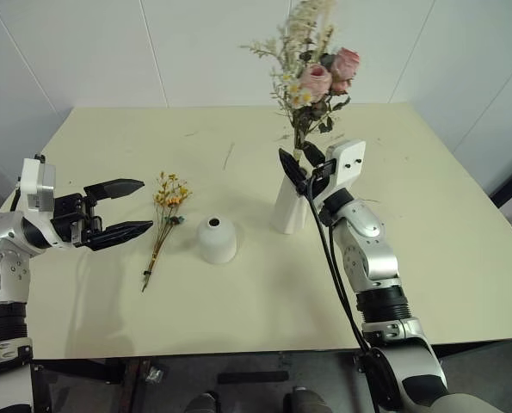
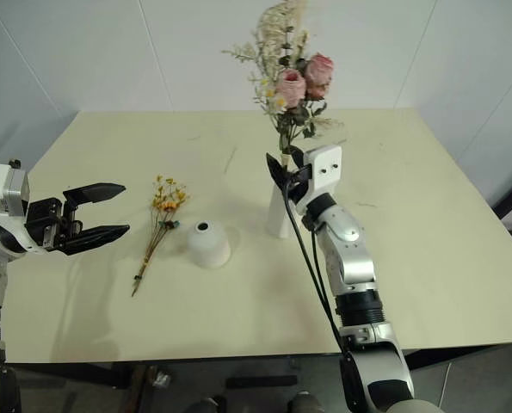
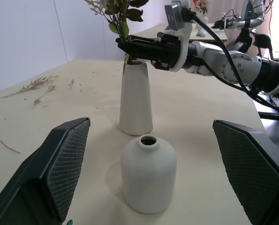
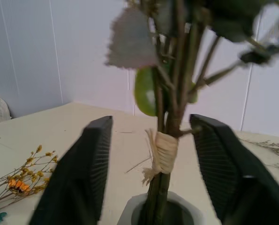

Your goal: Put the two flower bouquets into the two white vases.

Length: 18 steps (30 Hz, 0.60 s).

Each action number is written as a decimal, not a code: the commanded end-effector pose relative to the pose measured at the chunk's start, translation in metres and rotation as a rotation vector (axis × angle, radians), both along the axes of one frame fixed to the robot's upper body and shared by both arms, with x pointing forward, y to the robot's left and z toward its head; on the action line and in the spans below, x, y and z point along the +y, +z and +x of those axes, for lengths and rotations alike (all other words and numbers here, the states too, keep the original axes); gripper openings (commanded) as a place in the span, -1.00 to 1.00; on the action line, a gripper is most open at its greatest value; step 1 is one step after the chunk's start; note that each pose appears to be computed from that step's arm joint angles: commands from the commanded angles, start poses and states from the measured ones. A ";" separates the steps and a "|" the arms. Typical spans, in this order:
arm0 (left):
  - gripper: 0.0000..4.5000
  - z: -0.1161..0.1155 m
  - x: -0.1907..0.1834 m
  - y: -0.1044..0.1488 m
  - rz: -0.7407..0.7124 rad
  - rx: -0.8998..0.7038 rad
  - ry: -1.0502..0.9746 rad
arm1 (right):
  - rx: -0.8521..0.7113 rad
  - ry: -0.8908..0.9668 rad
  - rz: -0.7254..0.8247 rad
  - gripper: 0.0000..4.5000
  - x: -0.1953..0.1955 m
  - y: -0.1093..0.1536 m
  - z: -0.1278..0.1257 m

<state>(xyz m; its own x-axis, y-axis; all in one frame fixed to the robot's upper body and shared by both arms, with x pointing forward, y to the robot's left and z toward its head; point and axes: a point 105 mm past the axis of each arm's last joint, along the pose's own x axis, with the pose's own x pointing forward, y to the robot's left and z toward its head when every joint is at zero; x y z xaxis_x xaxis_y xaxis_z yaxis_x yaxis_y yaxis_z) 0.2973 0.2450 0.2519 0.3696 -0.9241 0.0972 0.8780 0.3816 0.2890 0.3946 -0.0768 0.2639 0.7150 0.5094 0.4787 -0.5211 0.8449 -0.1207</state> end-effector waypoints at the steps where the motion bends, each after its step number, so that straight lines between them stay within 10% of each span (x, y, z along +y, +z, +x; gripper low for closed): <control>1: 1.00 -0.007 -0.001 0.010 0.003 -0.051 -0.013 | -0.077 0.022 -0.014 0.81 -0.001 0.020 -0.013; 18: 1.00 -0.006 -0.004 0.005 -0.006 -0.036 -0.019 | -0.009 0.087 -0.281 0.98 -0.028 0.008 -0.042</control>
<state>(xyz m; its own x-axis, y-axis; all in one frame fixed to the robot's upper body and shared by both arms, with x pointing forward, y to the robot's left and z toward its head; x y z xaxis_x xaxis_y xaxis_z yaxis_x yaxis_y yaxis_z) 0.2940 0.2422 0.2483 0.3593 -0.9286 0.0929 0.8832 0.3705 0.2876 0.3620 -0.1060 0.2600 0.6915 0.6602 0.2933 -0.5818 0.7496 -0.3155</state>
